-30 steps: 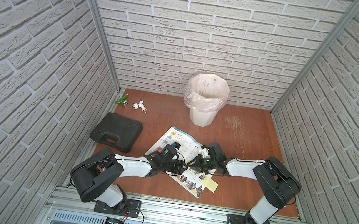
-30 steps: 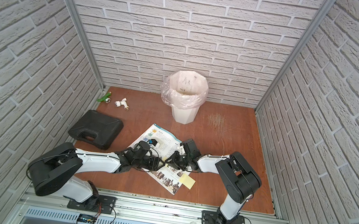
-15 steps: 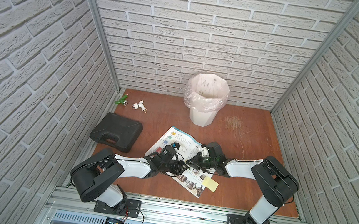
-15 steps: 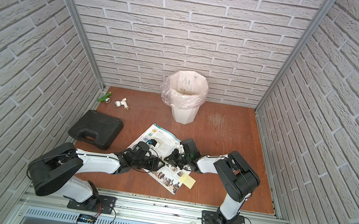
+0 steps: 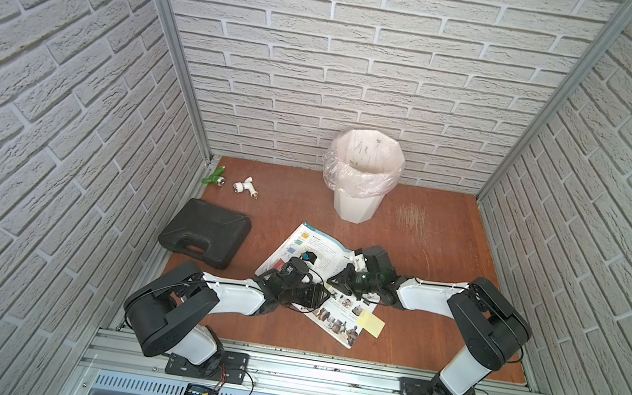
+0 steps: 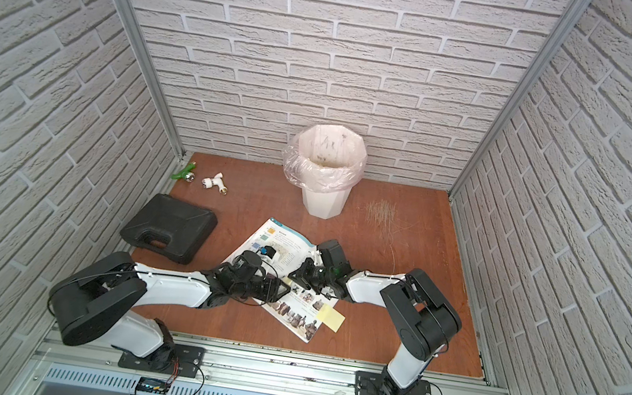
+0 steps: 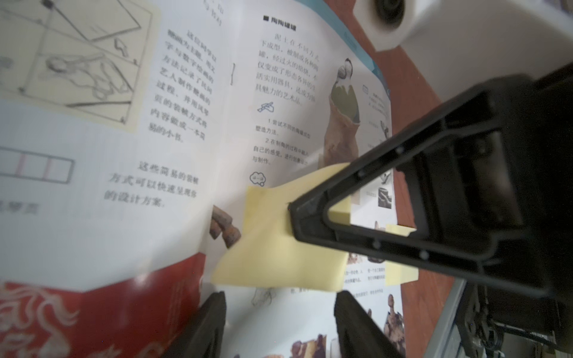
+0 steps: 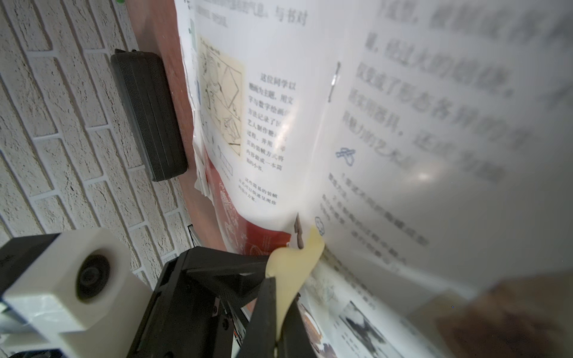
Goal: Peel off the used sticky note
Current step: Tear off the note from the book, then place the note in the trash bin.
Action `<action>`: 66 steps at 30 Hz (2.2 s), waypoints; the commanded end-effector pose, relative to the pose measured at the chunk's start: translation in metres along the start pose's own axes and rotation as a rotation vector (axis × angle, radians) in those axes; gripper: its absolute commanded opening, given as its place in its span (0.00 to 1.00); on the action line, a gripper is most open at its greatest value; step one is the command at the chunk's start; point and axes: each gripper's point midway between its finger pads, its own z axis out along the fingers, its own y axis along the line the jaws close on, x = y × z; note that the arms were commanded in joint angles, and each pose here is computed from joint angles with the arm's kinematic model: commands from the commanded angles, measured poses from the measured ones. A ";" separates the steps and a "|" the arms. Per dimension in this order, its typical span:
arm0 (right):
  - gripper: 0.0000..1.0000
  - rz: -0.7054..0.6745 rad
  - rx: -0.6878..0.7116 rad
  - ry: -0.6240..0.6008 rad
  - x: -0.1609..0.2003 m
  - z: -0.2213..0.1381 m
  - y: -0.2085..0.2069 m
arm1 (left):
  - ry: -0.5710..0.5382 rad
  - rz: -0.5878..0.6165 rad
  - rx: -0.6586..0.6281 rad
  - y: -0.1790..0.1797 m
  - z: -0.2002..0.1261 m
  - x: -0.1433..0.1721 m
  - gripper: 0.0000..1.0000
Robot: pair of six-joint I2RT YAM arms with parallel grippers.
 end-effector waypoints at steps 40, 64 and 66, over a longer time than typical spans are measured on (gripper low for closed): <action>0.06 -0.543 -0.083 -0.514 -0.170 -0.187 0.256 | 0.016 0.001 0.007 -0.009 -0.001 -0.004 0.74; 0.50 -0.493 0.061 -0.614 -0.282 -0.180 0.259 | 0.006 0.027 0.041 -0.024 0.002 -0.011 0.76; 0.52 -0.499 0.053 -0.616 -0.279 -0.187 0.263 | 0.011 0.041 0.043 -0.028 0.003 -0.011 0.76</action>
